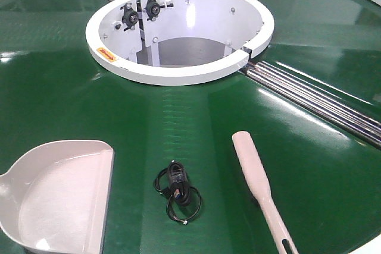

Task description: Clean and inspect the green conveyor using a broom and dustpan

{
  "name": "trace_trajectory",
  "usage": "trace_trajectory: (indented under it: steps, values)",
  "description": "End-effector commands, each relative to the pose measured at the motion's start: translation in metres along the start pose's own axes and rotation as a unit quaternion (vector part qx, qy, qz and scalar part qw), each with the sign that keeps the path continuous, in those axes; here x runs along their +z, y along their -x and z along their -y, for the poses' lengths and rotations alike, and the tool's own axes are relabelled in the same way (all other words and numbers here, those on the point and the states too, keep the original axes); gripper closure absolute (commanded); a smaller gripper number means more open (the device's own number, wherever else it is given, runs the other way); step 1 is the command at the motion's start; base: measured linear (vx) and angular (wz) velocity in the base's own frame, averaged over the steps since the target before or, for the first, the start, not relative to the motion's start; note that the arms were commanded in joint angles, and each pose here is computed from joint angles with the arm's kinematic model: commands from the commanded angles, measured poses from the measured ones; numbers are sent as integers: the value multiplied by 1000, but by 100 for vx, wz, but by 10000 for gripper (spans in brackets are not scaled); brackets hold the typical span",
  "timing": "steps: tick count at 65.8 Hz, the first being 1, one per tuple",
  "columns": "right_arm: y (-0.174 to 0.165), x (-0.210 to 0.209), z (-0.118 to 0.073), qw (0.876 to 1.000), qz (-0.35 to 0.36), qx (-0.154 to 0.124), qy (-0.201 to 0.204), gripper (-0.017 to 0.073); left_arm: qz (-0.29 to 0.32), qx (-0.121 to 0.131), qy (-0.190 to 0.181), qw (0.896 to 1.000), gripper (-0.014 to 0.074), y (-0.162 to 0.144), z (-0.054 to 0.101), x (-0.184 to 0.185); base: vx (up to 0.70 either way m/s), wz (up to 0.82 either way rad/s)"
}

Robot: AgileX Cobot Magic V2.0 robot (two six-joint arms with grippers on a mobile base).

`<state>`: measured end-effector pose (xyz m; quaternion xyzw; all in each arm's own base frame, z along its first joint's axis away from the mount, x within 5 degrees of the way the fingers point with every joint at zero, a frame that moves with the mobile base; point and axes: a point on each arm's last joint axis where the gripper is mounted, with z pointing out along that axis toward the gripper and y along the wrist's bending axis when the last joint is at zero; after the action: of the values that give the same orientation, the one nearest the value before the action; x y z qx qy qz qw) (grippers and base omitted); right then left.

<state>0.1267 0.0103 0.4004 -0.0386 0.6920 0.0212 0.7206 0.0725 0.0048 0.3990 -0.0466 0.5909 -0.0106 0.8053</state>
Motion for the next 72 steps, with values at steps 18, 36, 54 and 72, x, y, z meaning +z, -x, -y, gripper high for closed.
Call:
trace_trajectory:
  steps: [18,36,54,72]
  values:
    - [-23,83,1,992,-128,4,4,336,-237,38,19,970,124,-40,-5,52,0,0]
    - [-25,86,1,992,-130,3,4,-144,-265,60,-11,962,-52,-46,-1,51,0,0]
    - [-25,92,-4,966,-257,17,30,-144,-256,61,-38,964,6,-45,5,51,0,0]
    - [-17,129,-22,917,-373,53,133,-113,-253,65,-38,964,10,-44,5,52,0,0]
